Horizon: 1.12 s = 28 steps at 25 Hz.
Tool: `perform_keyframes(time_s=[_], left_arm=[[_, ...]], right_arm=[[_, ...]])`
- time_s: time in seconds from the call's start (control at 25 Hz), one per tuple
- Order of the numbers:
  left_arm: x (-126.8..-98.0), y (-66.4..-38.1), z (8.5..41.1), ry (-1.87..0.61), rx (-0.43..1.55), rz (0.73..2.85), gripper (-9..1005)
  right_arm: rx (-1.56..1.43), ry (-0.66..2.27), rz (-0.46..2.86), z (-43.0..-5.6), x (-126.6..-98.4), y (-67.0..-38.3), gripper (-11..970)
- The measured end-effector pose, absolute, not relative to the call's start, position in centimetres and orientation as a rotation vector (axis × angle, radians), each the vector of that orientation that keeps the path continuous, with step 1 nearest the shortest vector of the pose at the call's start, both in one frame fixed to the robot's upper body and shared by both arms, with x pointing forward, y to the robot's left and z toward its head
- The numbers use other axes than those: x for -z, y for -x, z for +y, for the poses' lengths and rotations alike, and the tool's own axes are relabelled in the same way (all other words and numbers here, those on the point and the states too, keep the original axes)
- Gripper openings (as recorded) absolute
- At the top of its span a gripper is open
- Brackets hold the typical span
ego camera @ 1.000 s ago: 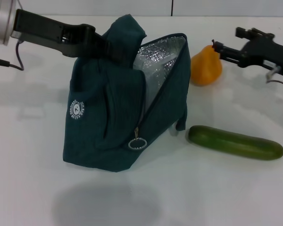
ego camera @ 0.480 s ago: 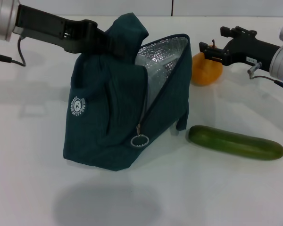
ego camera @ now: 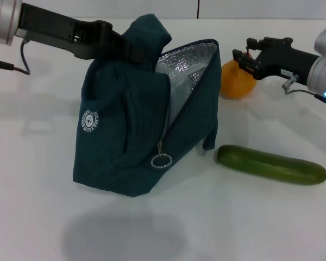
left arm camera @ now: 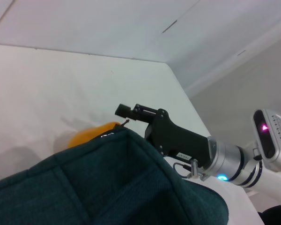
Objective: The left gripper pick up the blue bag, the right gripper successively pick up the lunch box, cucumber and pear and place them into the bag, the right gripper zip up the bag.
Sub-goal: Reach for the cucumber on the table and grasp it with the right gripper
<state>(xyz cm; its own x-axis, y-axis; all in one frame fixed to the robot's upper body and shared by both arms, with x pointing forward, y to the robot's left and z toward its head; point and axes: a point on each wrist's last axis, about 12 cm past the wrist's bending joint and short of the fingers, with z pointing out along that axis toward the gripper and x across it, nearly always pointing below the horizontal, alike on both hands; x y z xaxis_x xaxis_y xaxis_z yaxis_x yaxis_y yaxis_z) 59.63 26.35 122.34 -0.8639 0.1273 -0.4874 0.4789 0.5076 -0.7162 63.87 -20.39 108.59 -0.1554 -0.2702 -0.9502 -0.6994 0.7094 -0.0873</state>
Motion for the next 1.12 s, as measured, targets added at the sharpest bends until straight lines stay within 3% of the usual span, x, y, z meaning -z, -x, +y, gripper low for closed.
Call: perform_keyframes(time_s=[0.16, 0.6, 0.88, 1.12], left_arm=[[-122.3, -59.6, 26.4, -0.503, 1.301, 2.381, 42], [-122.5, -59.7, 26.2, -0.508, 1.296, 2.381, 42], [-122.4, -59.7, 26.3, -0.506, 1.296, 2.383, 42], [-122.2, -59.6, 26.5, -0.497, 1.298, 2.386, 42]], right_arm=[[-0.454, 0.786, 1.731, -20.1, -108.6, -63.8, 459], [-0.455, 0.789, 1.729, -20.1, -108.6, -63.8, 39], [-0.455, 0.744, 1.716, -20.7, -108.9, -63.8, 31], [-0.514, 0.581, 1.623, -23.6, -110.8, -63.2, 42]])
